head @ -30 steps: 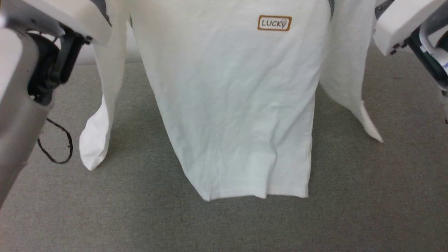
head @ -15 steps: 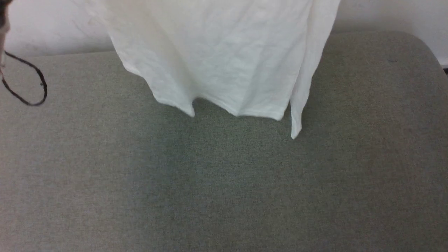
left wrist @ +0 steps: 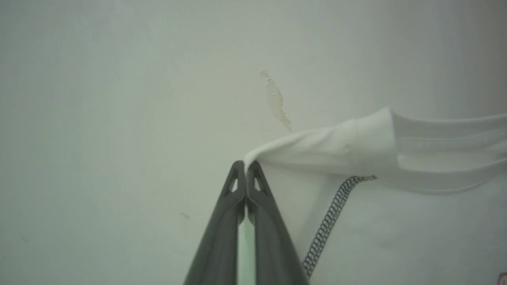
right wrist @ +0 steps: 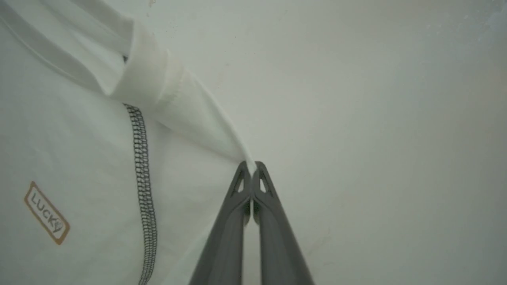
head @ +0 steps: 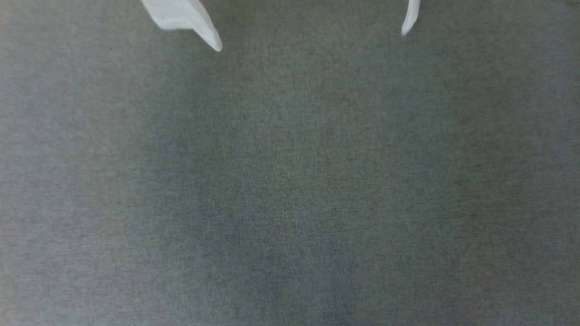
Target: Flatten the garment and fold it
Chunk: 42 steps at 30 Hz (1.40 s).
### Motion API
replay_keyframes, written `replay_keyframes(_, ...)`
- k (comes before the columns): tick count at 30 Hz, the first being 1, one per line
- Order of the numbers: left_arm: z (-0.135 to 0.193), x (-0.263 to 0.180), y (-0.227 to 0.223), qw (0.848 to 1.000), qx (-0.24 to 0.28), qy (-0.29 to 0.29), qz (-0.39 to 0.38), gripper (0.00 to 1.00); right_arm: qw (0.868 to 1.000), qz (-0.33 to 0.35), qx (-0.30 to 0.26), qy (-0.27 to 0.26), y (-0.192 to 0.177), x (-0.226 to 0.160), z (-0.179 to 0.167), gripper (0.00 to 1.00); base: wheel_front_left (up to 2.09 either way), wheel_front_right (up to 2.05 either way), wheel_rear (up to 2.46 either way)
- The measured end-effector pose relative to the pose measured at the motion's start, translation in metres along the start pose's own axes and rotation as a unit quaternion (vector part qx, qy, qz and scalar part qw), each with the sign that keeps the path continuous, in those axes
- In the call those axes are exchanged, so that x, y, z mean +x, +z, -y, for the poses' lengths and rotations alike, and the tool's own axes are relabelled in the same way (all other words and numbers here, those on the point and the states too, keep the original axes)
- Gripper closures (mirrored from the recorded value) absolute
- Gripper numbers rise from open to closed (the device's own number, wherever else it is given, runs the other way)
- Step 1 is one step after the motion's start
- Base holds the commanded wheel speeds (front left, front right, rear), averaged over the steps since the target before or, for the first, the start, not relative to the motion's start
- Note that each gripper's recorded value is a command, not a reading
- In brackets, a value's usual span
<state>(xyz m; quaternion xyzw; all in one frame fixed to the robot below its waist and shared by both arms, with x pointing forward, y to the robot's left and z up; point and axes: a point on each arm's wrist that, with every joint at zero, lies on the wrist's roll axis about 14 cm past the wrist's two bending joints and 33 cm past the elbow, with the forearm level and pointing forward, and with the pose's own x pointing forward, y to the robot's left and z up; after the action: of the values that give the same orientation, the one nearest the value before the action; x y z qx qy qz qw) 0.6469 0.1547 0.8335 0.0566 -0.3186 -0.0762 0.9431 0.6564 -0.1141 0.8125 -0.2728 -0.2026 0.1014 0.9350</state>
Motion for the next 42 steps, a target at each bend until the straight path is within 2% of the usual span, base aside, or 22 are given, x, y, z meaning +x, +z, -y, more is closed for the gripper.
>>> replay_keyframes(9,0.006,0.004,-0.086,1.0,0.001,-0.008,0.004,1.0,0.999,-0.025,-0.013,0.023,-0.087,0.033,-0.042,1.0,0.0,0.0,0.0)
replay_keyframes(15,0.017,-0.009,-0.149,0.999,0.004,-0.033,-0.018,1.0,0.998,-0.043,-0.013,0.053,-0.145,0.038,-0.077,1.0,0.0,0.0,0.0)
replay_keyframes(20,0.022,-0.022,-0.177,0.999,0.007,-0.049,-0.023,1.0,0.996,-0.043,-0.007,0.077,-0.172,0.034,-0.1,1.0,0.0,0.0,0.0)
replay_keyframes(24,0.033,-0.04,-0.187,0.997,-0.006,-0.071,-0.039,1.0,0.995,-0.039,0.007,0.093,-0.176,0.022,-0.11,1.0,0.0,0.0,0.0)
replay_keyframes(32,0.055,-0.076,-0.165,0.99,-0.03,-0.12,-0.068,1.0,0.994,-0.018,0.023,0.11,-0.146,-0.012,-0.106,1.0,0.0,0.0,0.0)
replay_keyframes(35,0.07,-0.101,-0.163,0.984,-0.038,-0.145,-0.099,1.0,0.992,-0.03,0.038,0.119,-0.146,-0.033,-0.107,1.0,0.0,0.0,0.0)
replay_keyframes(42,0.087,-0.166,-0.15,0.971,-0.065,-0.16,-0.164,1.0,0.982,-0.079,0.084,0.153,-0.15,-0.099,-0.127,1.0,0.0,0.0,0.0)
